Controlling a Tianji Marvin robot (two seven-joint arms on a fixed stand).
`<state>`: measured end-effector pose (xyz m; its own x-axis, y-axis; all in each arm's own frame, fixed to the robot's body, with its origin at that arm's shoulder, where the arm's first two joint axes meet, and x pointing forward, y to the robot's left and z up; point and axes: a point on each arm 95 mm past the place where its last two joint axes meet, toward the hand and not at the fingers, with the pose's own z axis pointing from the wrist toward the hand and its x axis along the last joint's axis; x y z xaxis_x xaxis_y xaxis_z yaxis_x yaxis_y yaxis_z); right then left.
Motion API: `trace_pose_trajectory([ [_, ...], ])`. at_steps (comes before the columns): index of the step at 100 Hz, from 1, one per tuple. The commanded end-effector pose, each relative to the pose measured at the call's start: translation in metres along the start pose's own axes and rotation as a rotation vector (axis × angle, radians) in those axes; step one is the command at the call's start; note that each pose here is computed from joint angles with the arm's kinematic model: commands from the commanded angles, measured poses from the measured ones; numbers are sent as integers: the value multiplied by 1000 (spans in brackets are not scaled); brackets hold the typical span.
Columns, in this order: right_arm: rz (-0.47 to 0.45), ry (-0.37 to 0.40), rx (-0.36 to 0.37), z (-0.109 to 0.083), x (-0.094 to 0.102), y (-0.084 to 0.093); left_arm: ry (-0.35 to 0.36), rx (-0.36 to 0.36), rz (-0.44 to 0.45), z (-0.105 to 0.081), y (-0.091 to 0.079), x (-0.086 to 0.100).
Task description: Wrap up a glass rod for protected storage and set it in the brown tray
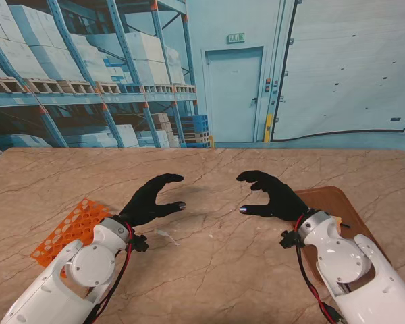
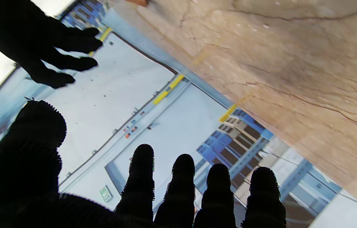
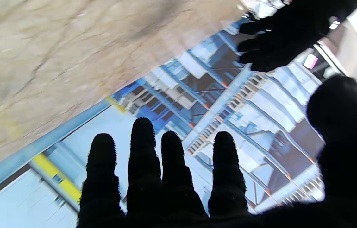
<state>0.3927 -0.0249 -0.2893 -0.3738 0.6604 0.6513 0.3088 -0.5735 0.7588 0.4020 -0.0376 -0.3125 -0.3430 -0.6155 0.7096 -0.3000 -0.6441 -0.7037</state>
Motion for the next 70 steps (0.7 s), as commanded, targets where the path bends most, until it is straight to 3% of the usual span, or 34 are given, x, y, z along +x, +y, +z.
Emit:
trace_pose_trajectory([
  [1,43,47,0,1,17,-13,21,-15,-26,-3,-1,4],
  [16,109,84,-20,-9,28,-31,73,-85,-68,-13,-7,8],
  [29,113,96,-49,-24,32,-40,118,-112,-60,-23,-16,8],
  [51,105,130,-50,-34,35,-43,174,-68,-67,-35,-25,9],
  [70,124,125,-27,-32,33,-49,175,-54,-79,-37,-26,8],
])
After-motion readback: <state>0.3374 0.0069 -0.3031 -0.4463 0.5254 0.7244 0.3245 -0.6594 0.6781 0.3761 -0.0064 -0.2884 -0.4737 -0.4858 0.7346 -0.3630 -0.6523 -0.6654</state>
